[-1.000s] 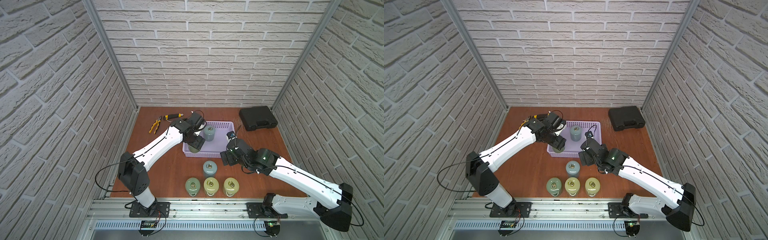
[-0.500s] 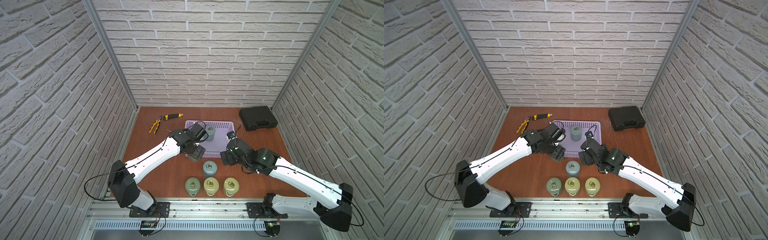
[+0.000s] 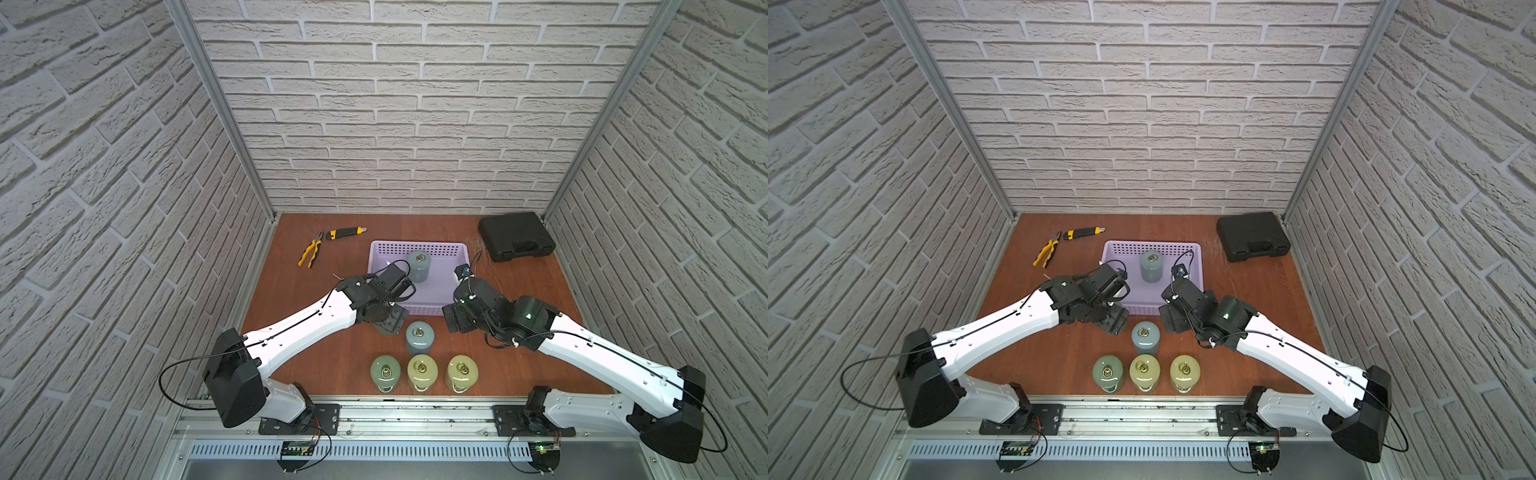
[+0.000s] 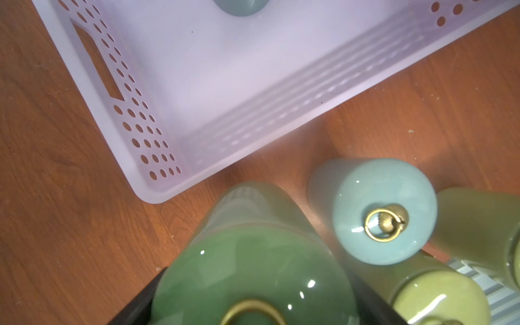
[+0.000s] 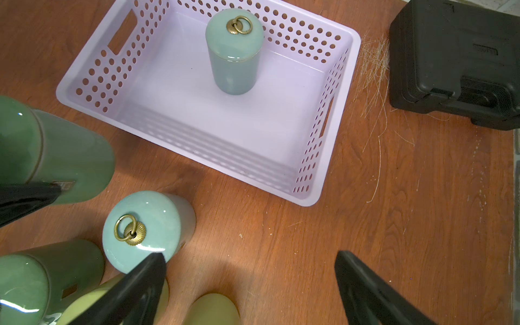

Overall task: Take the tea canister out of the basket
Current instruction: Place the tea canister at the center of the board.

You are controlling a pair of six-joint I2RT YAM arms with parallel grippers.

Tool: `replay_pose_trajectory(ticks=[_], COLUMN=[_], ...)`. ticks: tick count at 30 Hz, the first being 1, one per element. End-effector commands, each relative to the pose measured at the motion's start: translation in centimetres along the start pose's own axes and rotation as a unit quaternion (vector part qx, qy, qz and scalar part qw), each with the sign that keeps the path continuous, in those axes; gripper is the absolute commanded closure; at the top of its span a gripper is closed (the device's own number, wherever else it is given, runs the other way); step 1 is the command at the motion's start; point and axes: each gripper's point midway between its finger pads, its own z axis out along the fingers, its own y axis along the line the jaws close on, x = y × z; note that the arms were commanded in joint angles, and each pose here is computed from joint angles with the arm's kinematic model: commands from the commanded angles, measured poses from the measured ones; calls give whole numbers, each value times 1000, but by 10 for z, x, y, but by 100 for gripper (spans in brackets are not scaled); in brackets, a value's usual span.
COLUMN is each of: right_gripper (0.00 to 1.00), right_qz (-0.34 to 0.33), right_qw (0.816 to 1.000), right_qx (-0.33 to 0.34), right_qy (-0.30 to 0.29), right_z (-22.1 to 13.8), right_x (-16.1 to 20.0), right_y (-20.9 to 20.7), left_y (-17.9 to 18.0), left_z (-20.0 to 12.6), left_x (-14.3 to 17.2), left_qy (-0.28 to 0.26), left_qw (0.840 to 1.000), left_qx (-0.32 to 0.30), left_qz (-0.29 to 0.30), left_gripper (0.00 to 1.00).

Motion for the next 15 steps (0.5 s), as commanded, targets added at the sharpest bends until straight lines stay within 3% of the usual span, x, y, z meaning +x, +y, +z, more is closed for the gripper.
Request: replay_pose_trajectory(ticks=[1, 15], right_gripper=[2, 2], right_qz=[14, 13], right_qw=[1000, 1000], right_qx=[2, 2], right_qy=[-11, -6], right_z=[-6, -7], right_x=[-10, -12], right_y=[-3, -2], left_y=[-4, -7], left_z=[-9, 14], left_x=[-19, -7], left_qy=[-55, -45], left_qw=[998, 999], left_qx=[9, 15], left_qz=[-17, -23], left_gripper=[43, 43])
